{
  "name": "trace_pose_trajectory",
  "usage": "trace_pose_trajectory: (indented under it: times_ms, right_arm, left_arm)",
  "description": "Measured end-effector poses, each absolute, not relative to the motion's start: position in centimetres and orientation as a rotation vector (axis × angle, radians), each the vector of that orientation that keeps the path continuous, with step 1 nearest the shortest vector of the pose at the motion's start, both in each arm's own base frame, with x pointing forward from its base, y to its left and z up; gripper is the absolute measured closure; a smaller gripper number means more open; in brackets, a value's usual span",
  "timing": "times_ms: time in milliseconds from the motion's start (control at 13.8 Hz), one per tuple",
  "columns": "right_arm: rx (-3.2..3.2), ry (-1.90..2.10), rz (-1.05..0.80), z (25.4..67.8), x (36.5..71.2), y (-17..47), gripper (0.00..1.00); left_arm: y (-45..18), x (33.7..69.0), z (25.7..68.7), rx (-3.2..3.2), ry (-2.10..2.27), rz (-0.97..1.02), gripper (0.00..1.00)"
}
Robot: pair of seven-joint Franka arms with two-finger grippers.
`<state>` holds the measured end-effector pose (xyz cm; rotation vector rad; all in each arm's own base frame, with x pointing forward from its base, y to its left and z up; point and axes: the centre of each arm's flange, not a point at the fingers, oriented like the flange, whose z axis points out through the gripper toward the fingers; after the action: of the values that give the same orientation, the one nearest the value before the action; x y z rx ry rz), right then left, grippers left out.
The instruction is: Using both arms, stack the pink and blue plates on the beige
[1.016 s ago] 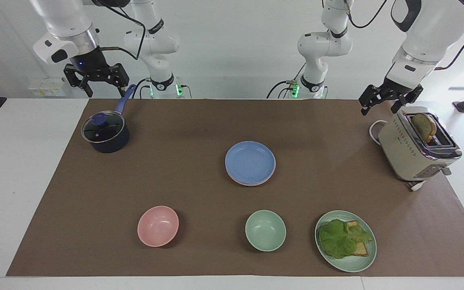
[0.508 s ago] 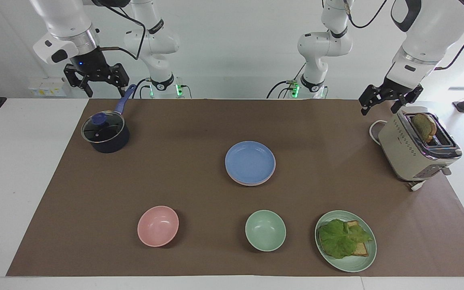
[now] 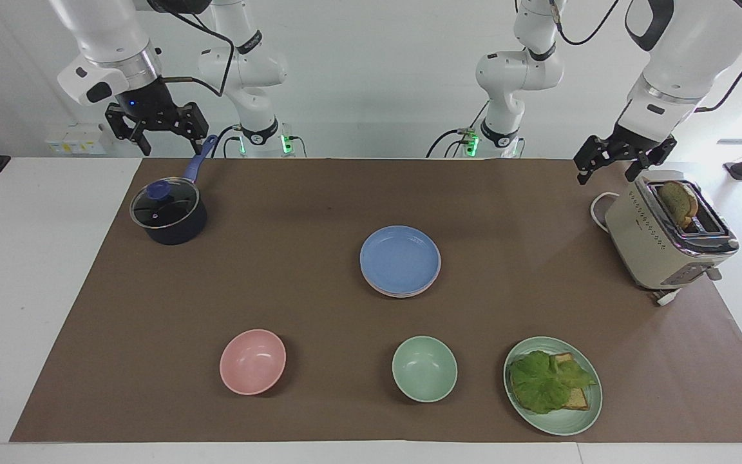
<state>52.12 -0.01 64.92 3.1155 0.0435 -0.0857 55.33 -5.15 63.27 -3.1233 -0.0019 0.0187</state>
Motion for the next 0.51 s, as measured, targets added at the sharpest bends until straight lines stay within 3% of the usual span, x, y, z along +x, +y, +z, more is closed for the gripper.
trace_pose_trajectory:
  times_ms: [508]
  right_arm:
    - [3.139,0.048,-0.098,64.61,51.93,0.28,0.0]
  left_arm:
    - [-5.16,55.33,63.27,-3.123,-0.002,0.019,0.0]
